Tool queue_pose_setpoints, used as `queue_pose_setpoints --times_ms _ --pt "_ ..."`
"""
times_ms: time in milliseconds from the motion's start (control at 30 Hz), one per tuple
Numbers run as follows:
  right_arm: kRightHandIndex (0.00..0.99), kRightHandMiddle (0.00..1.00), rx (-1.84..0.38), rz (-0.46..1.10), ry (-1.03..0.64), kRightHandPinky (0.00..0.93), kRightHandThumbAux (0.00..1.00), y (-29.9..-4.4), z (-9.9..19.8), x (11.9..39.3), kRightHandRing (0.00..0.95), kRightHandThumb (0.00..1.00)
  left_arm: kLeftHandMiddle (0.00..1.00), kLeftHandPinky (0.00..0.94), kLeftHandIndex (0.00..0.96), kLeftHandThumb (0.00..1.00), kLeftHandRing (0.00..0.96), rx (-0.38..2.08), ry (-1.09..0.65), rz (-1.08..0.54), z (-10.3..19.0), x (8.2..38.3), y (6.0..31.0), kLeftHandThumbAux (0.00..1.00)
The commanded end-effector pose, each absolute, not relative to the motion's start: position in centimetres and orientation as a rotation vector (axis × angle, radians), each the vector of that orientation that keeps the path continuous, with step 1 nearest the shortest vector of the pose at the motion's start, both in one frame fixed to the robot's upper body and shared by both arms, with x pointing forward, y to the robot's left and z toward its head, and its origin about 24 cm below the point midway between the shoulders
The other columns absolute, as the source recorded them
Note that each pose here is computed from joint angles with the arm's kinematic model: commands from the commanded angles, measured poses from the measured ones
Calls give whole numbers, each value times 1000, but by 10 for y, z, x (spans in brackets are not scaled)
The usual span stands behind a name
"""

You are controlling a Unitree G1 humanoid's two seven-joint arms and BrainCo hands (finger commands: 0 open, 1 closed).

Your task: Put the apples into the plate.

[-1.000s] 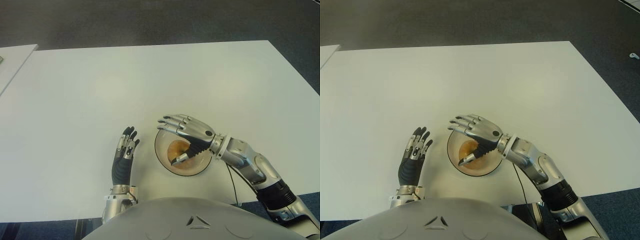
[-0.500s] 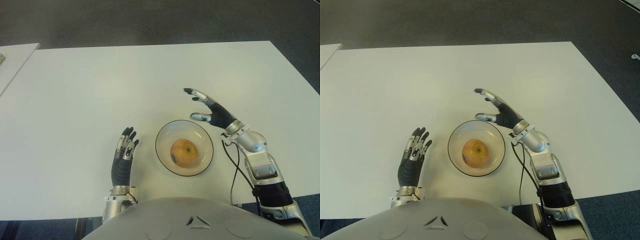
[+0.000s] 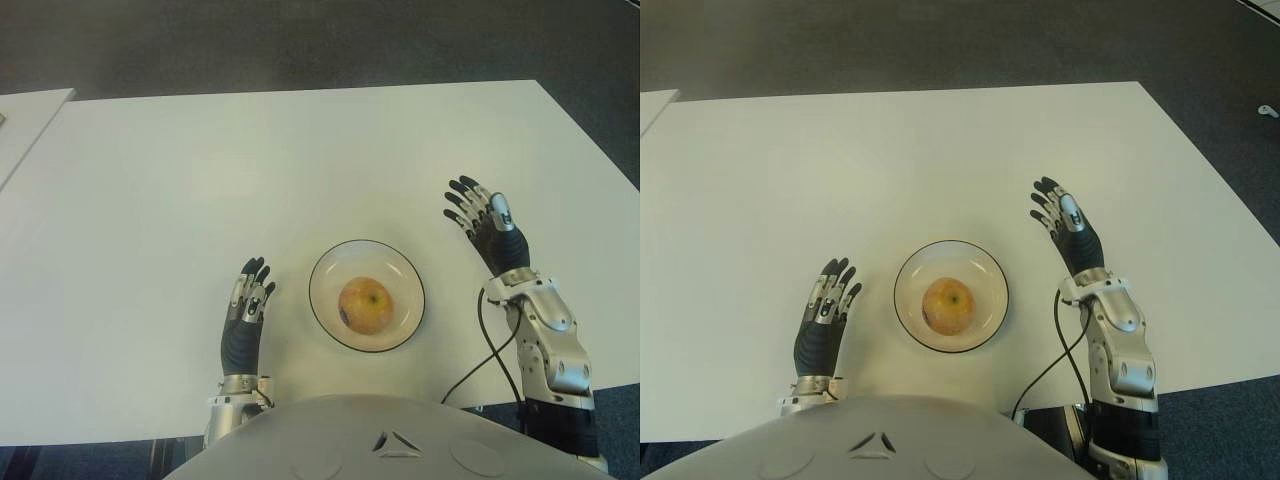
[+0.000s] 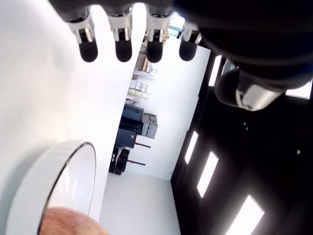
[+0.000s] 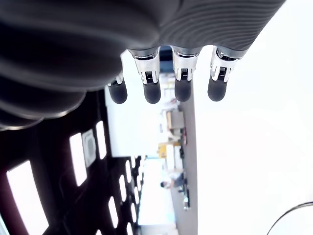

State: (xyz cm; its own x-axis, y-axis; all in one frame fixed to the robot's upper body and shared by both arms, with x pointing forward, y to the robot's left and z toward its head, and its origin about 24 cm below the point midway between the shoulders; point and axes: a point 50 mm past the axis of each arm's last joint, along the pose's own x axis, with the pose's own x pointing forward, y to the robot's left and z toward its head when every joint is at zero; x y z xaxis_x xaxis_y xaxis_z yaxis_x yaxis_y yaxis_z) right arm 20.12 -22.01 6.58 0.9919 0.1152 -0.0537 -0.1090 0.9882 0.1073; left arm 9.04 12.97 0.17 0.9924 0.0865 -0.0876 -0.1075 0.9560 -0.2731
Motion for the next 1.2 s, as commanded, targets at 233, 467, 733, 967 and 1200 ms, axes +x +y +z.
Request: queue_pose_setpoints --times_ms 233,467,733,967,1200 --pt "22 6 200 -11 69 0 239 -236 51 179 0 80 0 1 0 47 0 -266 91 138 3 88 133 319" --pt "36 34 187 -52 113 0 262 -232 31 156 0 69 0 0 0 48 0 -224 109 140 2 86 141 328" --pt "38 46 138 -18 144 0 261 -222 20 140 0 70 0 0 0 56 0 -201 129 138 -2 83 147 333" --pt "13 29 90 24 167 0 246 -216 14 133 0 65 0 0 0 55 0 -149 138 94 -4 81 149 318" --pt "0 4 61 82 180 0 272 -211 7 129 0 58 0 0 0 66 0 -134 133 51 -6 80 150 298"
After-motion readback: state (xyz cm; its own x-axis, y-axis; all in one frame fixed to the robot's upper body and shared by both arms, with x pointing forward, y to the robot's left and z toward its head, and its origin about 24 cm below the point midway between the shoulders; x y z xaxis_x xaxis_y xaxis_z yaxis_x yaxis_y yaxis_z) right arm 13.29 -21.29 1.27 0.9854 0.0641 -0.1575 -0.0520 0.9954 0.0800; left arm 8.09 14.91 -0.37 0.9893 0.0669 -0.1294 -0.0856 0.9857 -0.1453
